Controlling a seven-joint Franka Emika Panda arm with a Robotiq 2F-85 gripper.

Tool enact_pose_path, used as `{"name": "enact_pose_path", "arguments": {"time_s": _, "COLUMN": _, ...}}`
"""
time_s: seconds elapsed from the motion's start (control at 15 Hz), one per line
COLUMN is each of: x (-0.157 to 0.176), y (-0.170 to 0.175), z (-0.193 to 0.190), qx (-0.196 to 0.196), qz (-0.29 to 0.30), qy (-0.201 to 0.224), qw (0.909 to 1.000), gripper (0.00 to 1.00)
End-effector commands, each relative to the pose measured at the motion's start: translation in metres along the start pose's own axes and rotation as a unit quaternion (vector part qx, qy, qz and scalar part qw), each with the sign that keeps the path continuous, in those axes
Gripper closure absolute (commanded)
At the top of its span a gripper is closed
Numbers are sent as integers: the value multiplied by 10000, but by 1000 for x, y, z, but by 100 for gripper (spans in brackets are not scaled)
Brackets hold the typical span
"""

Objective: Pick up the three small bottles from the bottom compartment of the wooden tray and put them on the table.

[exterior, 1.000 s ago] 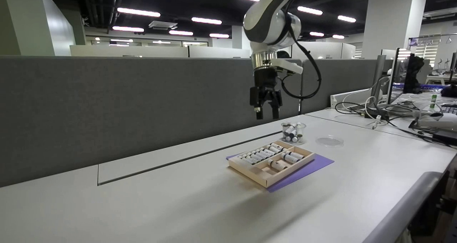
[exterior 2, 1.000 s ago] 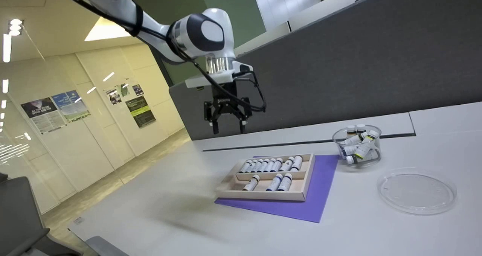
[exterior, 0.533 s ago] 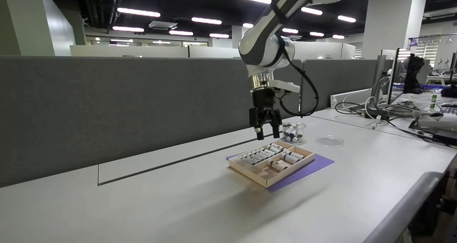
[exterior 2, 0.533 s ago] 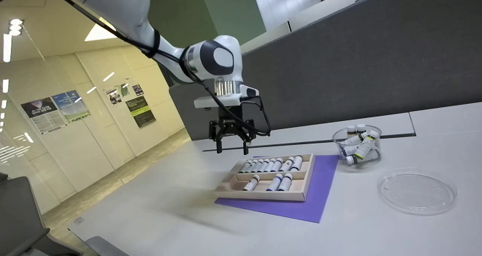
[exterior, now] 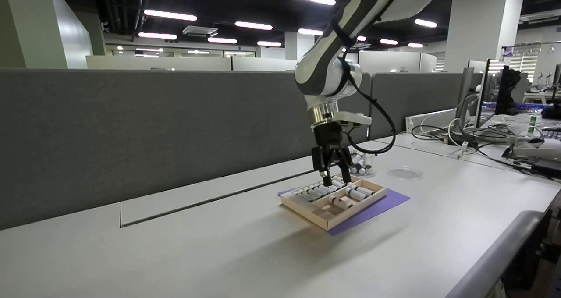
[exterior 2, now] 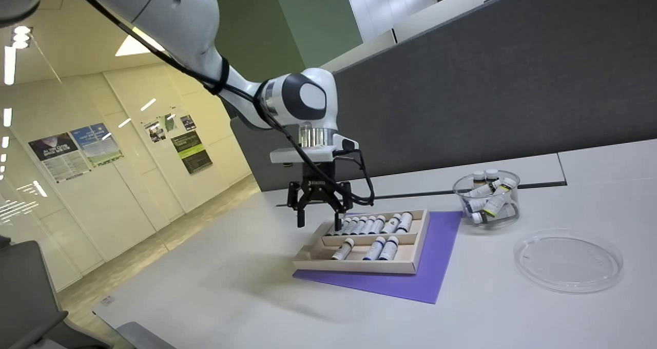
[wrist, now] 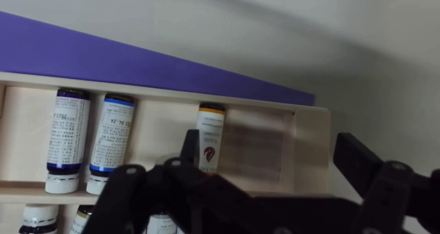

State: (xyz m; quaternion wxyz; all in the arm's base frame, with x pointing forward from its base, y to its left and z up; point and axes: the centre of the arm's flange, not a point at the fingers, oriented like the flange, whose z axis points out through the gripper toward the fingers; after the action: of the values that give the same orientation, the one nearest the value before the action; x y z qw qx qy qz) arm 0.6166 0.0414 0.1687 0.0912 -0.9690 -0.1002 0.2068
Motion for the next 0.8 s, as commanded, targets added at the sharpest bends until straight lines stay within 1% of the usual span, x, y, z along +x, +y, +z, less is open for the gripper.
{"name": "enact_pose_path", "arguments": {"time_s": 0.0, "x": 6, "y": 11, "z": 5, "qx": -30, "qz": 117, "qy": -44, "qw": 9999, "gripper": 0}}
{"name": "enact_pose_path", "arguments": {"time_s": 0.33, "x": 13, "y": 13, "z": 25, "qx": -104, "qz": 70, "qy": 6, "qw": 9999, "gripper": 0}}
{"name": "enact_pose_path", "arguments": {"time_s": 0.73, "x": 18, "y": 12, "z": 39, "qx": -223, "qz": -7, "qy": 120, "qw": 9997, "gripper": 0}}
